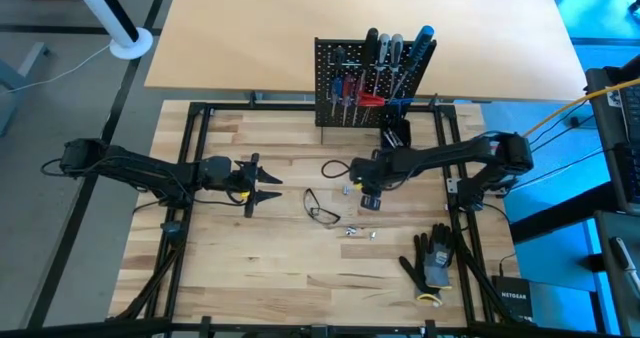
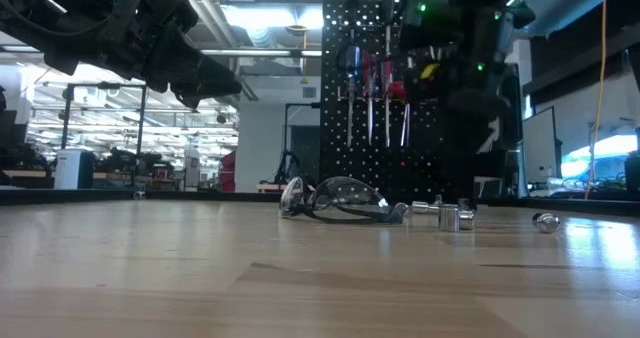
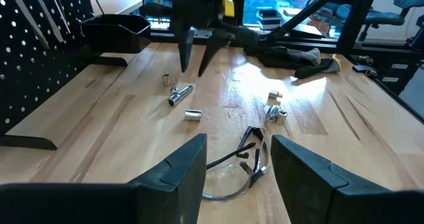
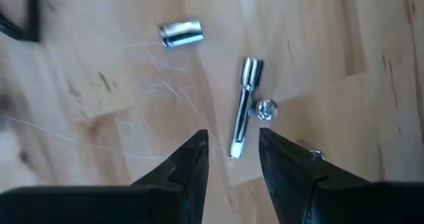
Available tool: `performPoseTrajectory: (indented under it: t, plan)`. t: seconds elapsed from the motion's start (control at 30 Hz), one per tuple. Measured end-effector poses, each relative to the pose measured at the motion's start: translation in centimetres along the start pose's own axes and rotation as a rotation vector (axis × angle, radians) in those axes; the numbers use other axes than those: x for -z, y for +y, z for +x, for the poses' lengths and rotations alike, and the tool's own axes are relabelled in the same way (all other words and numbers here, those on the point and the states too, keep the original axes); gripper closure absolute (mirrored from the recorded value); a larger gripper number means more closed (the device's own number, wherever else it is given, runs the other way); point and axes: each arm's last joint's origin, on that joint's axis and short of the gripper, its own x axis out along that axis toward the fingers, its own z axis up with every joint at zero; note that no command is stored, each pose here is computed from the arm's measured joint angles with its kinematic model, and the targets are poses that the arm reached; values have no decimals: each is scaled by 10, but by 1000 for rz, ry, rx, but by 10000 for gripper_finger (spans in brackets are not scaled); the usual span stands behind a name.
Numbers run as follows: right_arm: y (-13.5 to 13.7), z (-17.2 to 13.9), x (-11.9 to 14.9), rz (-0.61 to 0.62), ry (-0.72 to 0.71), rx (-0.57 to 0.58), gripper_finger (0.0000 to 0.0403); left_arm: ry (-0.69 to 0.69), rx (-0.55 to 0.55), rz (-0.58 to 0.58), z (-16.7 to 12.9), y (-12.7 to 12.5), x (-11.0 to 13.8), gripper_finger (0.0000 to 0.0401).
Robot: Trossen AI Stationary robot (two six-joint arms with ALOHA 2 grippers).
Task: Hang tools onto peg board
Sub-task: Put the silver extension bar in the black bin on the peg board
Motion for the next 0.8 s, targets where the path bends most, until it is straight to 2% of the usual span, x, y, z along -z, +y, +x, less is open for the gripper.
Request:
performPoseTrajectory:
  t: [0.57, 0.8]
  plan:
    - [5, 39, 1, -20, 120, 34, 270, 0, 0, 0, 0, 0, 0, 242]
    - [6, 45, 1, -20, 128, 35, 270, 0, 0, 0, 0, 0, 0, 242]
